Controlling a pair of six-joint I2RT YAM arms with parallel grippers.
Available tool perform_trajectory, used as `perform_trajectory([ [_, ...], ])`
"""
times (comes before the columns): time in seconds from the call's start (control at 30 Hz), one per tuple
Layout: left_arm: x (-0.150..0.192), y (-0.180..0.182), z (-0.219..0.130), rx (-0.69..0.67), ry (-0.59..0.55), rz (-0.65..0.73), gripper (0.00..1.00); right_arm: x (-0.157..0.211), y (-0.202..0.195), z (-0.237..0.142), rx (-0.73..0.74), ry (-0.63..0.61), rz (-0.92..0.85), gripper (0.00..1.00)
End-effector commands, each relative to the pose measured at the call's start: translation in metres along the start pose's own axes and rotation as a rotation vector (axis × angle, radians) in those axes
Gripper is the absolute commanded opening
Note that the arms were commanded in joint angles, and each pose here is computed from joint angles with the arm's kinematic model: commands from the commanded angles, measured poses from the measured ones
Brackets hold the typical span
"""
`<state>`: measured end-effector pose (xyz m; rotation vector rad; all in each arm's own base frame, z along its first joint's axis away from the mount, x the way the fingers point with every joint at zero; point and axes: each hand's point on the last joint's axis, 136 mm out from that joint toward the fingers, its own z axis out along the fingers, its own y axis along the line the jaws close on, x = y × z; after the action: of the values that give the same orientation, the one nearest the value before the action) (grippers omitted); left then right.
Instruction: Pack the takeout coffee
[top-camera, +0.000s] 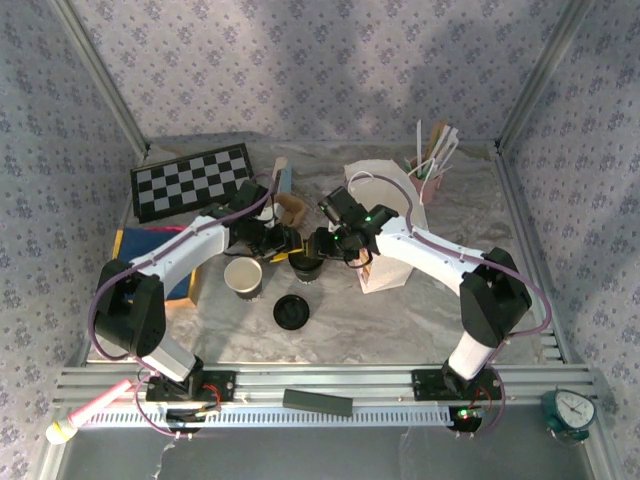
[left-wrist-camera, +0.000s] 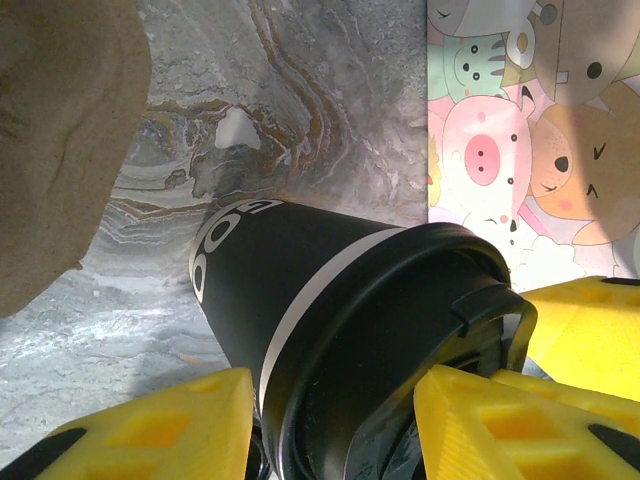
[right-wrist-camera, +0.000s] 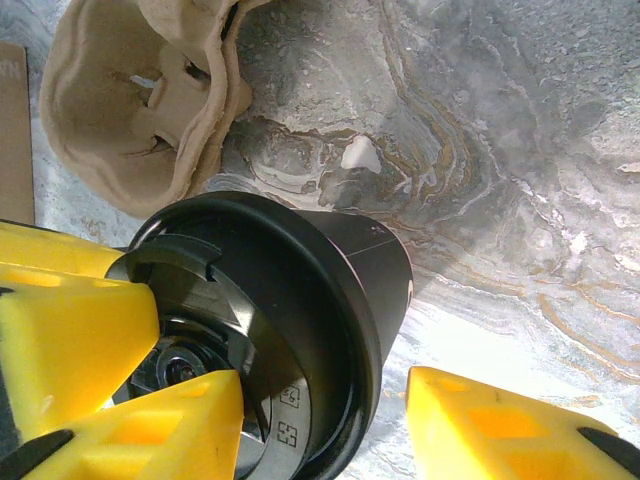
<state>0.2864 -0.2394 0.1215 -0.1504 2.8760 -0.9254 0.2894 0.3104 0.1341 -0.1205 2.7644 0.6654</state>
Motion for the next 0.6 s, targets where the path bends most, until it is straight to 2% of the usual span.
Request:
perform_trajectory([
  [0.0, 0.047, 0.082, 0.021, -0.301, 0.156, -0.116, 0.46, 0.032, -0.031, 0.017, 0.117, 0.113, -0.007, 0.47],
  [0.2, 0.036, 0.066, 0.010, -0.278, 0.112, -0.084, 0.46, 0.022, -0.021, 0.008, 0.086, 0.089, -0.023, 0.48],
  [0.27, 0.034, 0.061, 0.008, -0.275, 0.107, -0.072, 0.46, 0.016, -0.013, 0.002, 0.056, 0.075, -0.045, 0.51],
  [0.37, 0.035, 0.058, 0.011, -0.279, 0.111, -0.061, 0.46, 0.016, 0.007, -0.005, -0.027, 0.077, -0.076, 0.60],
  [0.57, 0.037, 0.058, 0.016, -0.281, 0.118, -0.058, 0.46, 0.026, 0.015, -0.005, -0.028, 0.098, -0.103, 0.62],
])
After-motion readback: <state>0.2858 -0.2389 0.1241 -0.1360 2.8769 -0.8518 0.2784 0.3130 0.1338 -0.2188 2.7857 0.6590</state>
